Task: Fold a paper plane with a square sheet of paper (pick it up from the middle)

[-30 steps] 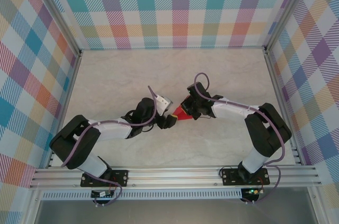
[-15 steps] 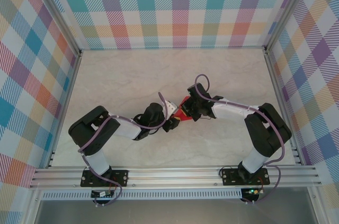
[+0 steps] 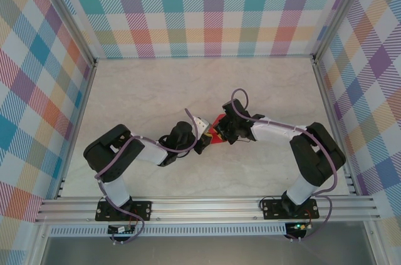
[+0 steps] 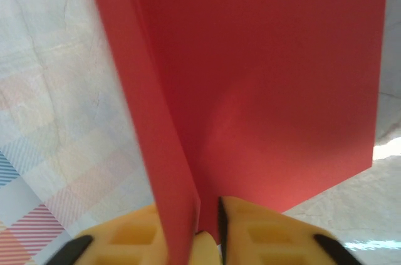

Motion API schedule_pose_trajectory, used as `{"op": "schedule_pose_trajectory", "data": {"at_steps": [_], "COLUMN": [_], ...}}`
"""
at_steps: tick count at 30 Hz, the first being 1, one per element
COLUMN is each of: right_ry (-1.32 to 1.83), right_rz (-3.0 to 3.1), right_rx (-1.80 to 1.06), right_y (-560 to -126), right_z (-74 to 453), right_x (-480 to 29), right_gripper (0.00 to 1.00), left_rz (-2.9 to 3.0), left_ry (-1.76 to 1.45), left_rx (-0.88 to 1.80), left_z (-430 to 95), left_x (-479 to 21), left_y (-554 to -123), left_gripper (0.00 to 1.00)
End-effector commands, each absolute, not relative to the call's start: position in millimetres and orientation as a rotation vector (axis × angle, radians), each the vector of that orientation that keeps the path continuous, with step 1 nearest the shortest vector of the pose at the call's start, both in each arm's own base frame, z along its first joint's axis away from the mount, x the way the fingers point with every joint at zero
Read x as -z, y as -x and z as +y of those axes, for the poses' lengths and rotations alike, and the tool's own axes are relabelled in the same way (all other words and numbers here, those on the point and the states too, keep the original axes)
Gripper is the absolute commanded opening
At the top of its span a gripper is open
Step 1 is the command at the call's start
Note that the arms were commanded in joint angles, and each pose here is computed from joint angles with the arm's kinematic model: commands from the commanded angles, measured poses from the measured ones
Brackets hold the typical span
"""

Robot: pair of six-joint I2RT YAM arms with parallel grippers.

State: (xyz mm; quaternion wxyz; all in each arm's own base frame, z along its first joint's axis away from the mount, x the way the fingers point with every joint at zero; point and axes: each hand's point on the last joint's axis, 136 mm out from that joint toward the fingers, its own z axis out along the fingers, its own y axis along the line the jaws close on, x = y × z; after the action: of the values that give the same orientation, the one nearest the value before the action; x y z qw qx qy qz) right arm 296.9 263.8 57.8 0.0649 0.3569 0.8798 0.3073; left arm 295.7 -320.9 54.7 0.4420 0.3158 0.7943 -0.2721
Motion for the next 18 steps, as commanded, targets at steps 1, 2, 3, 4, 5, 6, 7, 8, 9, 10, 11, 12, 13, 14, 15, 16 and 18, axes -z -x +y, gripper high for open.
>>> {"op": "schedule_pose_trajectory", "data": {"at_steps": [1,2,3,4,5,6,7,8,9,10,11,12,13,14,15,16,18], "right_ry": [-0.975,-0.937,-0.884,-0.839,-0.8,-0.75,-0.709,-0.679,-0.627,-0.596,-0.572,-0.532,-0.507,-0.49,-0.464,-0.443,-0.406], "right_rz": [2.606,2.59,2.575,2.564,2.558,2.551,2.553,2.552,2.547,2.546,2.553,2.552,2.551,2.556,2.556,2.559,2.578], "right_rx": [-0.964,-0.969,-0.973,-0.972,-0.96,-0.953,-0.939,-0.927,-0.934,-0.933,-0.927,-0.944,-0.952,-0.949,-0.959,-0.967,-0.98], "right_y": [-298.5,-299.6,-300.4,-300.9,-300.5,-300.2,-299.2,-298.1,-297.3,-295.9,-293.2,-292.1,-291.7,-290.1,-290.0,-289.7,-288.4], "right_z": [255.1,252.3,249.3,246.5,242.4,239.3,236.2,232.6,231.6,230.2,228.3,228.7,229.1,228.5,229.8,231.1,234.2], "right_x": [-79.2,-84.5,-90.2,-95.0,-98.6,-102.0,-103.0,-104.0,-105.0,-104.3,-102.0,-102.0,-101.9,-99.2,-97.9,-96.7,-92.3], "right_gripper": [0.34,0.38,0.42,0.45,0.49,0.51,0.51,0.52,0.53,0.53,0.53,0.53,0.53,0.53,0.53,0.53,0.52], "left_rz": [1.975,1.979,1.98,1.988,1.998,2.004,2.013,2.023,2.031,2.039,2.053,2.066,2.078,2.094,2.109,2.119,2.154], "left_ry": [-0.767,-0.759,-0.755,-0.744,-0.731,-0.722,-0.71,-0.693,-0.674,-0.661,-0.638,-0.615,-0.591,-0.562,-0.538,-0.516,-0.453], "left_rx": [0.728,0.736,0.743,0.754,0.766,0.783,0.797,0.81,0.829,0.846,0.864,0.882,0.899,0.917,0.938,0.955,0.999], "left_z": [-324.7,-324.9,-324.9,-325.1,-325.1,-325.9,-326.1,-326.6,-327.1,-327.8,-328.5,-328.9,-329.2,-329.8,-330.8,-331.6,-332.8], "left_x": [-50.3,-49.9,-50.3,-49.9,-49.7,-49.5,-49.1,-49.4,-50.2,-50.4,-50.7,-51.0,-51.3,-51.3,-51.7,-53.3,-53.8], "left_y": [-289.4,-288.8,-288.4,-287.5,-287.1,-285.9,-285.2,-285.0,-284.6,-283.7,-283.5,-283.2,-283.1,-283.5,-283.7,-284.5,-285.4], "left_gripper": [0.14,0.14,0.13,0.13,0.13,0.12,0.12,0.12,0.11,0.11,0.1,0.09,0.09,0.08,0.07,0.07,0.06]}}
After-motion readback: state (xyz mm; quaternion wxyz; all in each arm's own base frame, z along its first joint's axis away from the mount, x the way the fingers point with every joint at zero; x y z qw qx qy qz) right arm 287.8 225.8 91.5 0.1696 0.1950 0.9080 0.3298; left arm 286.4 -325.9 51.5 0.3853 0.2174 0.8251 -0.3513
